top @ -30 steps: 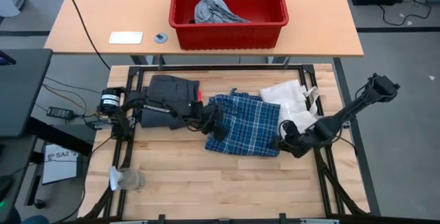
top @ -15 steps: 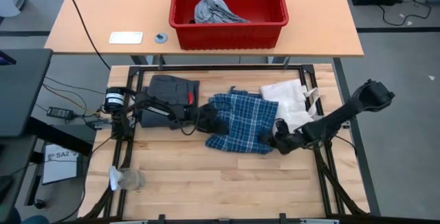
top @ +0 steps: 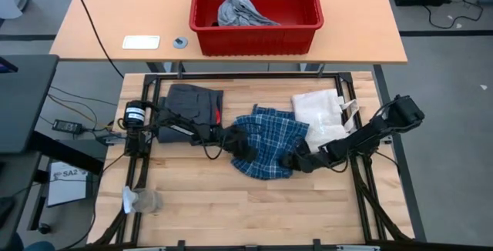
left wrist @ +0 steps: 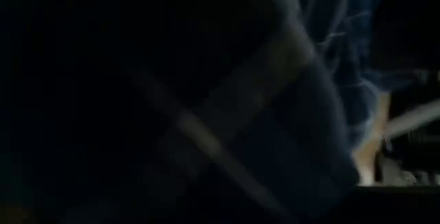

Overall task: Fold Laundry from Bin
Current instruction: Stack the plaid pants on top of the black shorts

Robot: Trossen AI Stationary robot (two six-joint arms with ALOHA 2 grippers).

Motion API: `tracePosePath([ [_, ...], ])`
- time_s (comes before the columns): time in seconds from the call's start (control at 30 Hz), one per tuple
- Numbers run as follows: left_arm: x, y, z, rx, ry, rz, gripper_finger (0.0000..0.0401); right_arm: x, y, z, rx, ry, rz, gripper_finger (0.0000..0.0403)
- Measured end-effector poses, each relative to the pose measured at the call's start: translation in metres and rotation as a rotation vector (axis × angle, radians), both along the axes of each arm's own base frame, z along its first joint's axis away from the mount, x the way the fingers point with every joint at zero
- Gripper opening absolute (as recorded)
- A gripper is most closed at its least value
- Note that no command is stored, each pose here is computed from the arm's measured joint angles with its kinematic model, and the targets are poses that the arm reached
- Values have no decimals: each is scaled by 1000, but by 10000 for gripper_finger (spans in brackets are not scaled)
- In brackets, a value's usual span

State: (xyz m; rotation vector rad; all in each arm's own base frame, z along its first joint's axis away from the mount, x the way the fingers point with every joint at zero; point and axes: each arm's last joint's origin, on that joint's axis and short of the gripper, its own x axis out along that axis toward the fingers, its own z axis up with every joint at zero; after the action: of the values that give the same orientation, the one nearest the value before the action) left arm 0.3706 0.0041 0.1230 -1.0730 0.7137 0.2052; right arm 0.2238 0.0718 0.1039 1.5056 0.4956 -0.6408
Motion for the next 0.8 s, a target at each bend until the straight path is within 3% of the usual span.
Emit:
tracePosePath([
  [0.1, 0, 0, 11, -13, -44, -22, 19, 10, 5, 15, -67, -55, 45, 21],
  [0.33, -6, -1, 57, -2, -176, -38, 16, 31, 8, 53, -138, -146, 95, 16],
  [0.53, -39, 13, 99, 65, -108, 8, 16, 32, 3, 72, -200, -135, 74, 16],
  [0.73, -73, 33, 136, 101, -99, 81, 16, 43, -40, 95, -256, -163, 102, 16],
  [0.8, -91, 43, 141, 124, -34, 103, 16, 55, -62, 109, -282, -203, 93, 16],
])
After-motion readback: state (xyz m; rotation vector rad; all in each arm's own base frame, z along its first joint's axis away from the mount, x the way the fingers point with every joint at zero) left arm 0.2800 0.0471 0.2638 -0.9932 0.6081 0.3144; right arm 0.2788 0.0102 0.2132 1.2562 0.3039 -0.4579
